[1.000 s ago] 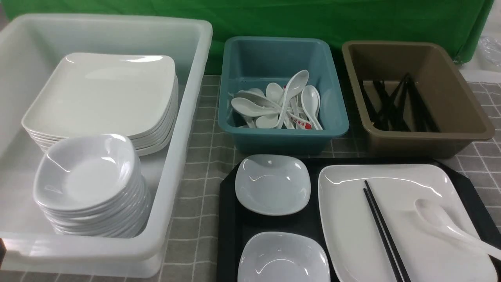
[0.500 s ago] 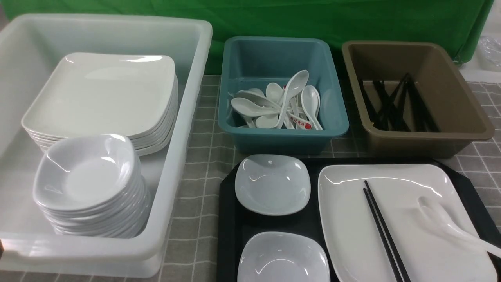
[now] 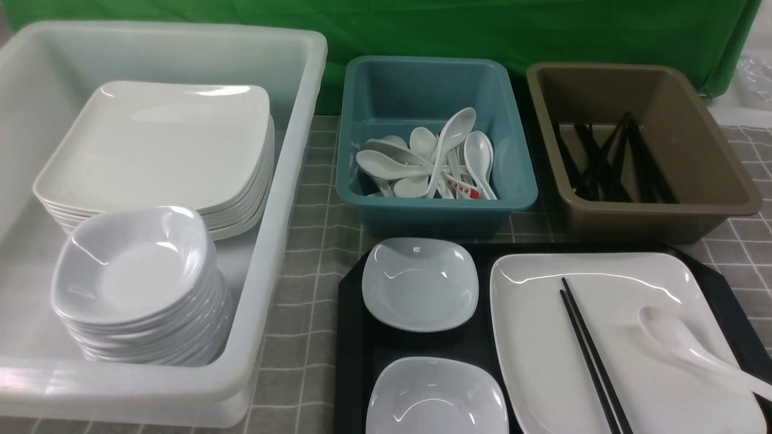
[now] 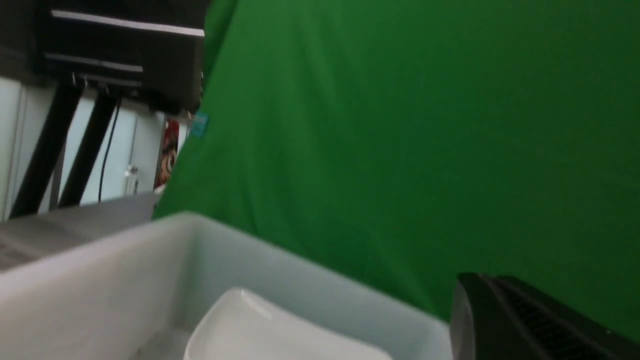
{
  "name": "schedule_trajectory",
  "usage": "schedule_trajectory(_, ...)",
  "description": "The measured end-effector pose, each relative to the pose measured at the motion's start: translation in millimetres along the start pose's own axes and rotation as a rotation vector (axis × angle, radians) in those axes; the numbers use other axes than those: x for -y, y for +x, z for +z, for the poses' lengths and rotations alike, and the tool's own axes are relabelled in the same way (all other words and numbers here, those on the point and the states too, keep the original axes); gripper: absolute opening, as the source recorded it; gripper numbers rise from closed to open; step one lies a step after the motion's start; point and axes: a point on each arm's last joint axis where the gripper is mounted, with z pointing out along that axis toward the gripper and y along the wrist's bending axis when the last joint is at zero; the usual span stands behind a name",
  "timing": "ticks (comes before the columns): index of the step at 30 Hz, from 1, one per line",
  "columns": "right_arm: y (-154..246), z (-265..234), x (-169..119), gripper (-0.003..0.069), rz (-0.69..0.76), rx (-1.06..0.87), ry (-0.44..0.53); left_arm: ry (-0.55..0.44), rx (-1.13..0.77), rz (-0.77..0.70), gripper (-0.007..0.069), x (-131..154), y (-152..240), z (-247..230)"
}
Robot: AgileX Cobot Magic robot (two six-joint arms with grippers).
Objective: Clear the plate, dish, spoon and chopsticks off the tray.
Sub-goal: Use the right arm to grab a soup spoon from the plate
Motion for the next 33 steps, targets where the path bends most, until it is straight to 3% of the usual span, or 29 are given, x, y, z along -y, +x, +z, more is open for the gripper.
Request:
schedule_trajectory(7, 0, 0, 0, 0.0239, 0.0, 0.0, 0.0, 0.01, 0.069, -0.236, 0.002, 0, -6, 0)
schedule_trajectory(11, -1, 0, 0, 0.0239, 0.015, 0.012, 0.0, 0.112, 0.286, -0.502, 0.002, 6, -33, -3)
schedule_trajectory(13, -8, 0, 0, 0.0239, 0.177, 0.089, -0.008, 0.185, 0.327, -0.548, 0.002, 21, -64, 0)
schedule_trajectory(16, -23, -3, 3, 0.0239, 0.543, 0.259, -0.033, 0.255, 0.269, -0.433, 0.002, 51, -107, 13)
schedule_trajectory(18, -29, -5, 6, 0.0239, 0.719, 0.34, -0.056, 0.252, 0.174, -0.309, 0.002, 69, -133, 27)
schedule_trajectory(20, -35, -7, 9, 0.0238, 0.847, 0.415, -0.08, 0.174, 0.041, -0.212, 0.002, 78, -148, 50)
schedule_trajectory(23, -41, -10, 11, 0.0238, 0.918, 0.494, -0.098, -0.021, -0.245, -0.024, 0.002, 80, -153, 91)
schedule_trajectory(26, -44, -12, 13, 0.0238, 0.94, 0.536, -0.107, -0.157, -0.636, 0.138, 0.002, 74, -125, 131)
schedule_trajectory(30, -45, -13, 13, 0.0237, 0.936, 0.557, -0.11, -0.129, -1.025, 0.21, 0.002, 70, -75, 160)
schedule_trajectory(32, -47, -14, 11, 0.0203, 0.855, 0.525, -0.11, 0.002, -1.225, 0.152, 0.002, 77, -37, 175)
schedule_trajectory(33, -52, -16, 9, 0.0141, 0.784, 0.457, -0.11, 0.105, -1.3, 0.129, 0.002, 84, -18, 182)
